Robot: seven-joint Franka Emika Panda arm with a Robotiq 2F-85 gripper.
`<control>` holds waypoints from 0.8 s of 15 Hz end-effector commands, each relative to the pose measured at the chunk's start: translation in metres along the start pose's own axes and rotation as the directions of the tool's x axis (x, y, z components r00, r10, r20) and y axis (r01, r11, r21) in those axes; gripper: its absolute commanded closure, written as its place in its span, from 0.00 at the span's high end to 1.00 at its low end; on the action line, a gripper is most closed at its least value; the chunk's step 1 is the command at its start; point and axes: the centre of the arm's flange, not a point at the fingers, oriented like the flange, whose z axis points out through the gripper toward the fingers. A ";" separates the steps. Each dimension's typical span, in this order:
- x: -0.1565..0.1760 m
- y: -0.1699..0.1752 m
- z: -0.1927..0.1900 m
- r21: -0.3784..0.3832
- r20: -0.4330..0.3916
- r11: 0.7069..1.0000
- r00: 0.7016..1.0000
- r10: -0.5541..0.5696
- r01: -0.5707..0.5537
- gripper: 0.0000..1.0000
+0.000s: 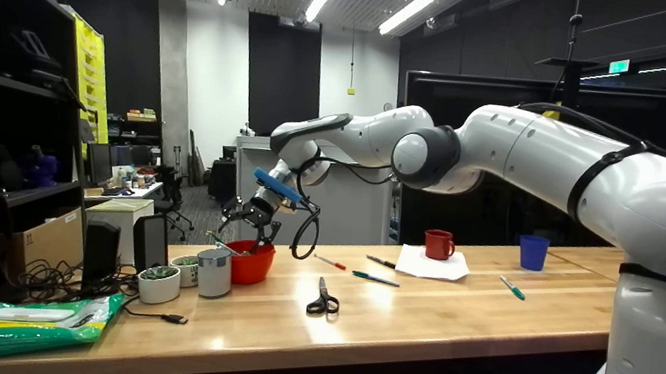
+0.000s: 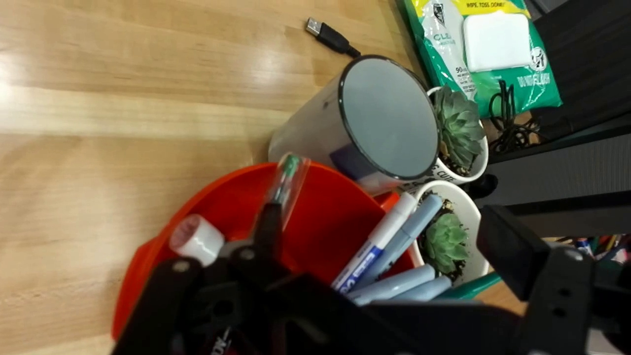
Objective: Remove one marker from the orange bowl
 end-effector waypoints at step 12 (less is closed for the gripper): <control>0.011 -0.027 -0.022 -0.024 -0.024 0.984 0.984 0.176 -0.176 1.00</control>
